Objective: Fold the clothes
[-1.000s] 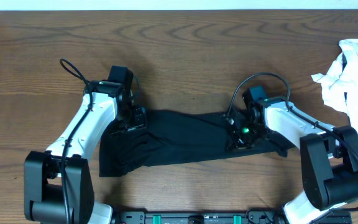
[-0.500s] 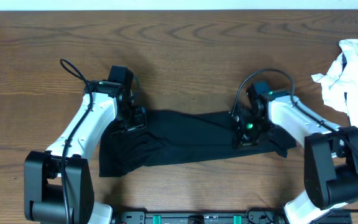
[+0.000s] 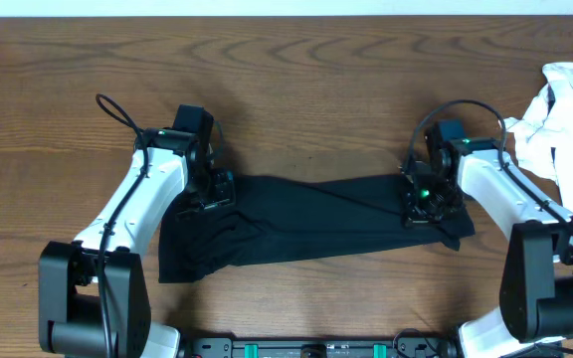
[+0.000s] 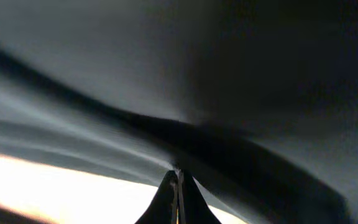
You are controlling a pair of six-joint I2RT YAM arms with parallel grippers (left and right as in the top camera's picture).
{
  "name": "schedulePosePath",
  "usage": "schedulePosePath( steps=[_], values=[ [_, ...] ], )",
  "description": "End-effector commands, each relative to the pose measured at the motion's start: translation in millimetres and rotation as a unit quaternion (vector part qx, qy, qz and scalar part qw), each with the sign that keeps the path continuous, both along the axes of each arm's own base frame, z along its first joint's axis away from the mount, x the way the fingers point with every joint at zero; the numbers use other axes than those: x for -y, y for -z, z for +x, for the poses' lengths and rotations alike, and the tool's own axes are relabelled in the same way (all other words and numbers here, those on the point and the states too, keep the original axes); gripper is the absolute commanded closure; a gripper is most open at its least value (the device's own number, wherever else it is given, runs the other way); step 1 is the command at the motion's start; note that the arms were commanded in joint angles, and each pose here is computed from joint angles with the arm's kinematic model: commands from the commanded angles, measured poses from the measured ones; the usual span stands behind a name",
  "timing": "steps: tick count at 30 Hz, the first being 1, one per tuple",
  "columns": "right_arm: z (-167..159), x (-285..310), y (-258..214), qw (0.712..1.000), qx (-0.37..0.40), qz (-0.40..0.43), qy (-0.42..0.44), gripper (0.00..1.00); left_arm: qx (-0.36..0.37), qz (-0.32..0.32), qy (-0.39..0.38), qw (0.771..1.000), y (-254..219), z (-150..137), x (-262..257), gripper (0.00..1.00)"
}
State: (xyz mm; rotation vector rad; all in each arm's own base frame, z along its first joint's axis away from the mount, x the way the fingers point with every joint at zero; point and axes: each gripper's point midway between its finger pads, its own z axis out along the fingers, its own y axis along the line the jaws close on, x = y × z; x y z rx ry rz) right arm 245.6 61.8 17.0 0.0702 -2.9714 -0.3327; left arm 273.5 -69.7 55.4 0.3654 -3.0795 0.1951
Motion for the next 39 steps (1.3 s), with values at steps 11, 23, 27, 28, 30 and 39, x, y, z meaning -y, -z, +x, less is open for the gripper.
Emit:
schedulePosePath(
  steps=[11,23,27,28,30,39],
  values=[
    [-3,33,1,0.996,-0.012,-0.043,0.083,0.99,0.0,0.001,0.003,1.0,0,-1,-1,0.31],
    [59,15,-45,0.993,0.091,0.025,0.066,0.99,0.063,-0.082,0.02,0.994,-61,18,34,0.5],
    [59,16,-34,0.993,0.099,0.023,0.059,0.99,0.061,-0.085,0.051,0.993,-56,12,52,0.5],
    [58,16,-30,0.993,0.1,0.023,0.058,0.99,0.06,-0.085,0.061,0.993,-52,10,59,0.5],
    [58,16,-23,0.993,0.107,0.024,0.055,0.99,0.056,-0.086,0.07,0.992,-46,6,69,0.5],
    [55,15,0,0.99,0.125,0.027,0.054,0.99,0.024,-0.021,0.089,0.996,-6,-2,84,0.5]
  ],
)
